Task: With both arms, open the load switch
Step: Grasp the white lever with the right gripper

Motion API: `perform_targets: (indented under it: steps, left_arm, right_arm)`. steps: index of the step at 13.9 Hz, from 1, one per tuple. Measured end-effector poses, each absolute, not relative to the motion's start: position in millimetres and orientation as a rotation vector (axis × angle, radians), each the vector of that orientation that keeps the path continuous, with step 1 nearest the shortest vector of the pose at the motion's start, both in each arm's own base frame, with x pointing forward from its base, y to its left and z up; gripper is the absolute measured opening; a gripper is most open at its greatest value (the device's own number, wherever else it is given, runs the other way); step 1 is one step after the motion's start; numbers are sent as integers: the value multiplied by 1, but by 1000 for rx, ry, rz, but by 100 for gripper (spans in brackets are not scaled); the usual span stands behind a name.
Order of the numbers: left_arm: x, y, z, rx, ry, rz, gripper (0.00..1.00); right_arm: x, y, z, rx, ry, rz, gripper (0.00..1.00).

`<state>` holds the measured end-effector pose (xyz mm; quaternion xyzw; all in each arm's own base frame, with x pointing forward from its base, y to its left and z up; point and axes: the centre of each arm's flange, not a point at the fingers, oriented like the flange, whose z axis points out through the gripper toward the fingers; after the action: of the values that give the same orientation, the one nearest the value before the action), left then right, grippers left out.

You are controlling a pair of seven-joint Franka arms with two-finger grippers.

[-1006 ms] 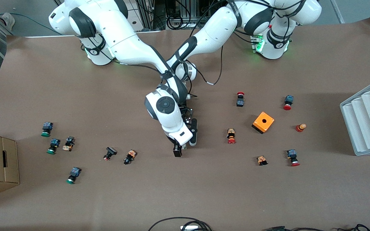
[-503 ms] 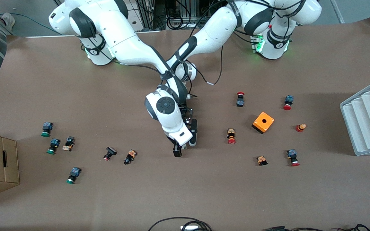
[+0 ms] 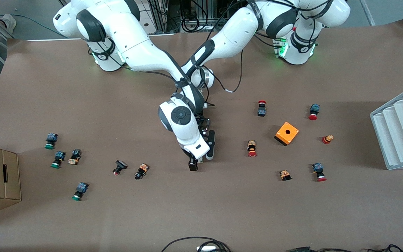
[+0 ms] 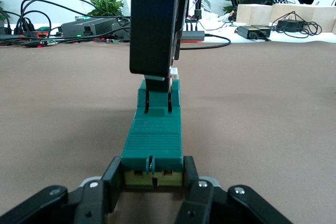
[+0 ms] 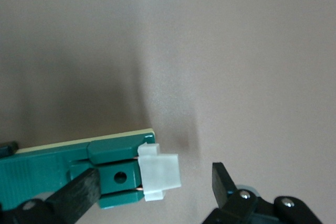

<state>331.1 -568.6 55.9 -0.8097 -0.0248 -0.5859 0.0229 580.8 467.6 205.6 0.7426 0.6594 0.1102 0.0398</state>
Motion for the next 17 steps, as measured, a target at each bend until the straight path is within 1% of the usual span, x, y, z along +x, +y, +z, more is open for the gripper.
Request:
perform_targets:
  steps: [5, 7, 8, 13, 15, 17]
  left_arm:
    - [331, -569, 56, -2507, -77, -1815, 52]
    - [331, -569, 56, -2507, -77, -1815, 52]
    - [331, -569, 56, -2507, -77, -1815, 52]
    - [331, -569, 56, -2507, -77, -1815, 52]
    - [331, -569, 56, -2507, -77, -1815, 52]
    - [331, -568, 56, -2507, -77, -1815, 52]
  right_arm:
    - [579, 469, 203, 2274, 2022, 335, 95]
    - [576, 473, 202, 2268, 2029, 334, 91]
    - [574, 475, 202, 2267, 2032, 333, 85]
    - [573, 477, 202, 2267, 2028, 334, 81]
    - [571, 479, 203, 2264, 2031, 337, 78]
    - [571, 480, 204, 2263, 2032, 340, 77]
